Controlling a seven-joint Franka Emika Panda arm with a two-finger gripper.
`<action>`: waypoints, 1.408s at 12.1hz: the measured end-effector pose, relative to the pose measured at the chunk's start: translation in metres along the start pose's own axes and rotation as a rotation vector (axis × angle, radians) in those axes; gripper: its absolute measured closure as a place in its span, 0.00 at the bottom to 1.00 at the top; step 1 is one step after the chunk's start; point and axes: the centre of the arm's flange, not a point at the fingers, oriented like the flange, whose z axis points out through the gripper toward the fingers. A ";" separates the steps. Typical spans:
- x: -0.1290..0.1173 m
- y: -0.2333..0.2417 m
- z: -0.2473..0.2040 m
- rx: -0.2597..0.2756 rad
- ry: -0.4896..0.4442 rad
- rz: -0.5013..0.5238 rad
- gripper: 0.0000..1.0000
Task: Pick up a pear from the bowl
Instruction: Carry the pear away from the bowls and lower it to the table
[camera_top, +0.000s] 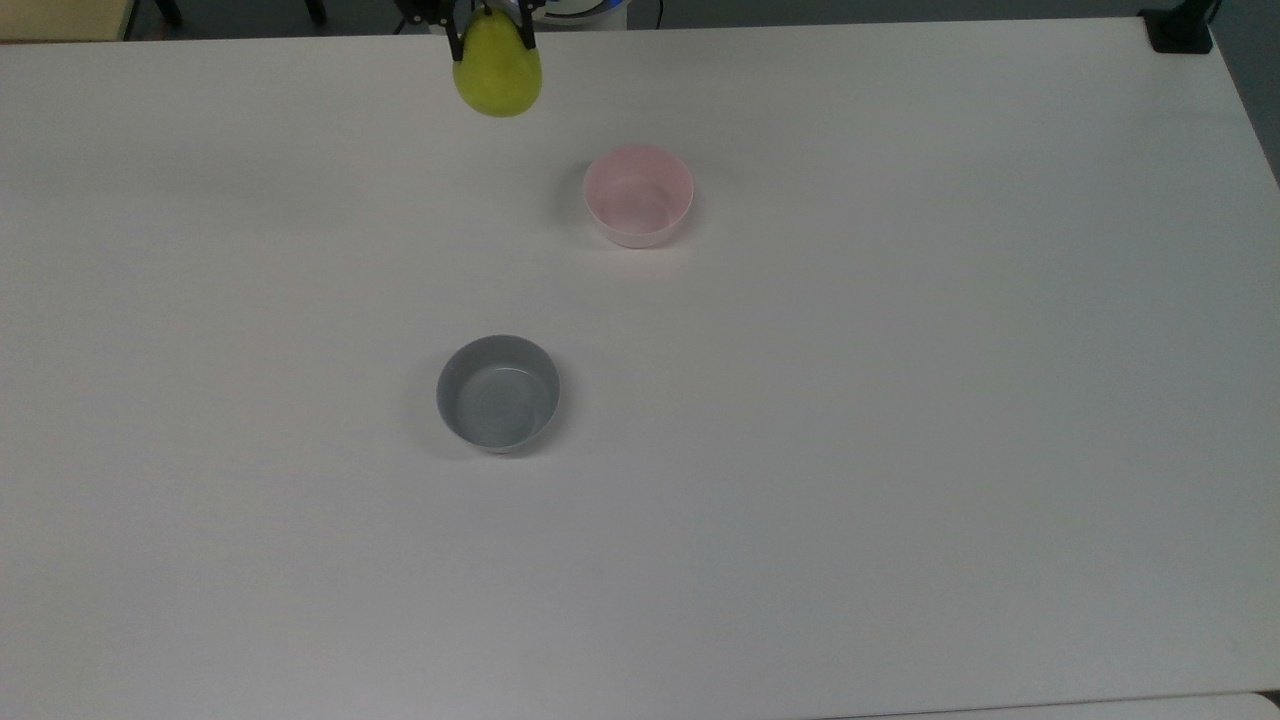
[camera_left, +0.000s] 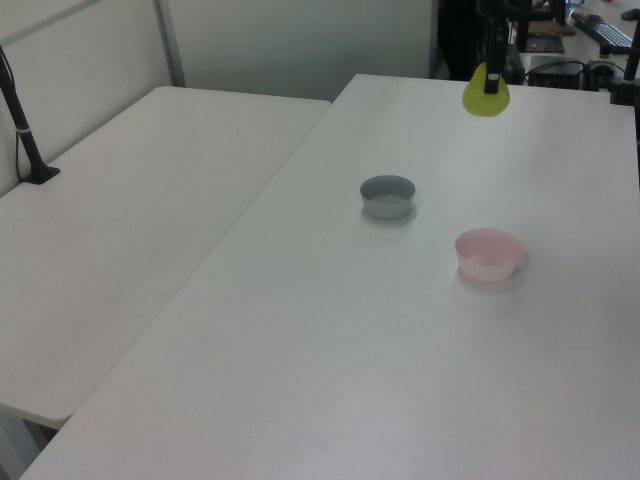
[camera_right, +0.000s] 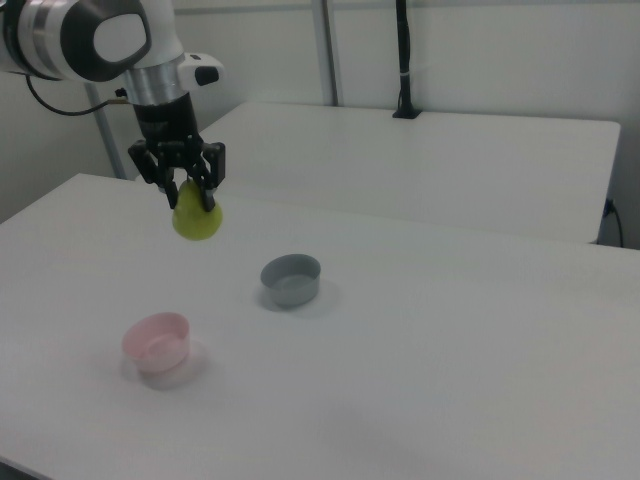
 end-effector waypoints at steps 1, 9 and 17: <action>0.001 0.012 -0.003 -0.002 0.008 -0.003 0.44; -0.025 0.159 0.008 -0.010 -0.001 -0.192 0.44; 0.001 0.272 0.137 -0.089 0.028 -0.094 0.44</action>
